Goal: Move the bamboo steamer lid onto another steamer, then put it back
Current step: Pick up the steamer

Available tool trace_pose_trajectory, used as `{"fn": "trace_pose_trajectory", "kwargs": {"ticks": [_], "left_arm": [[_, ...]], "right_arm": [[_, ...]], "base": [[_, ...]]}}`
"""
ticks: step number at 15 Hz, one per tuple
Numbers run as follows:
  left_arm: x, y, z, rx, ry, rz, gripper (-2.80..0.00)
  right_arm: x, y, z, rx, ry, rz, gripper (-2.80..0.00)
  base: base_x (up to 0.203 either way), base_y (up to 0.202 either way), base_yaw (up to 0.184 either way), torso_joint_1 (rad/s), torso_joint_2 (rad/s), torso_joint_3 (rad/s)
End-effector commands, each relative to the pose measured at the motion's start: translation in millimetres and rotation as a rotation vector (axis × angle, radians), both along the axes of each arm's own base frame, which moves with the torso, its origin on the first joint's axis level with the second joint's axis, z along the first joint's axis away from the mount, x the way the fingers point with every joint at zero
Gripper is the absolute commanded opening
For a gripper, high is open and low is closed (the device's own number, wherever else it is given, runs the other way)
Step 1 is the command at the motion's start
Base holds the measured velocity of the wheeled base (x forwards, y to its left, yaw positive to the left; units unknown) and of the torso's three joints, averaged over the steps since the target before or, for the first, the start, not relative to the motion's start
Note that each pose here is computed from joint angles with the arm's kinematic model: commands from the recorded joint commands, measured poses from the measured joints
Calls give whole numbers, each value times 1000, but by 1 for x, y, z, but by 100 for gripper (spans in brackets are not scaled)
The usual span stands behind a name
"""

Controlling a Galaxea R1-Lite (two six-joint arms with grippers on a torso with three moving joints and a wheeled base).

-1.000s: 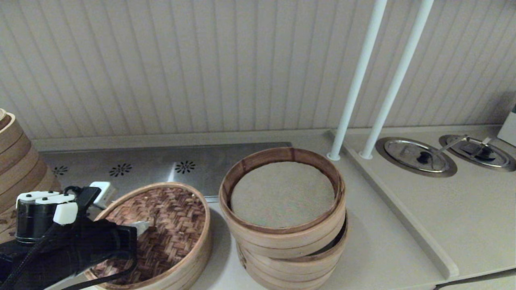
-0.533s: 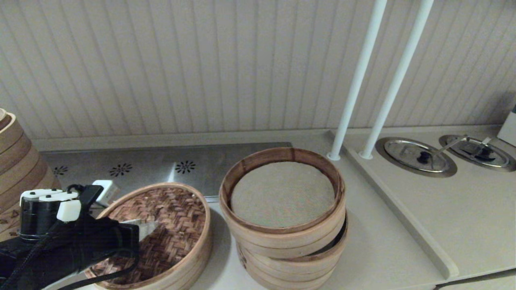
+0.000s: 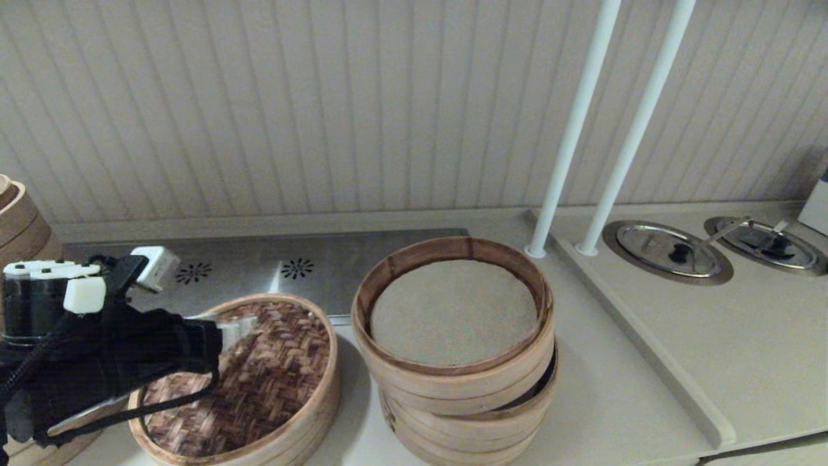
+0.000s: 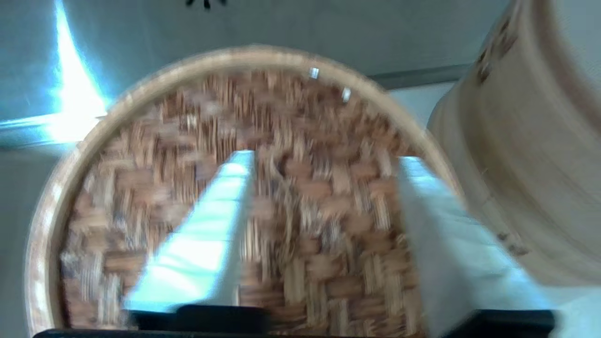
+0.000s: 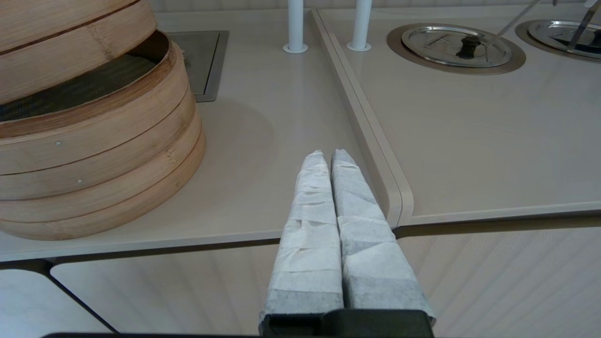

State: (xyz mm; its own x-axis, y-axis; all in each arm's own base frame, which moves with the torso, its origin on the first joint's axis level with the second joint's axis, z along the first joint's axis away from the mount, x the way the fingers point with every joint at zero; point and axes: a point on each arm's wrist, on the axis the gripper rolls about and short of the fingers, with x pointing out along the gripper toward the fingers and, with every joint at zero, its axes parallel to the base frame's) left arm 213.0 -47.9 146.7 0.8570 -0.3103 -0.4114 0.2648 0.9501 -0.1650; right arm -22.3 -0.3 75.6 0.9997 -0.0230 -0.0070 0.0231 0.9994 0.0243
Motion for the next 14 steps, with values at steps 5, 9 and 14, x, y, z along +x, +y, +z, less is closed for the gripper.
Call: {"fn": "trace_pose_trajectory", "kwargs": {"ticks": [5,9,14], "left_arm": [[28,-50,19,37,35,-111,-280],[37,-99,0,151,49,-96,-280],[40,-123,-12,173,71,-146,-280]], "right_arm": [[0,0,-1,0,5,0,-280],[0,0,-1,0,5,0,-280],[0,0,-1,0,4,0,-280]], "base": [[0,0,0,0,0,0],[0,0,0,0,0,0],[0,0,0,0,0,0]]}}
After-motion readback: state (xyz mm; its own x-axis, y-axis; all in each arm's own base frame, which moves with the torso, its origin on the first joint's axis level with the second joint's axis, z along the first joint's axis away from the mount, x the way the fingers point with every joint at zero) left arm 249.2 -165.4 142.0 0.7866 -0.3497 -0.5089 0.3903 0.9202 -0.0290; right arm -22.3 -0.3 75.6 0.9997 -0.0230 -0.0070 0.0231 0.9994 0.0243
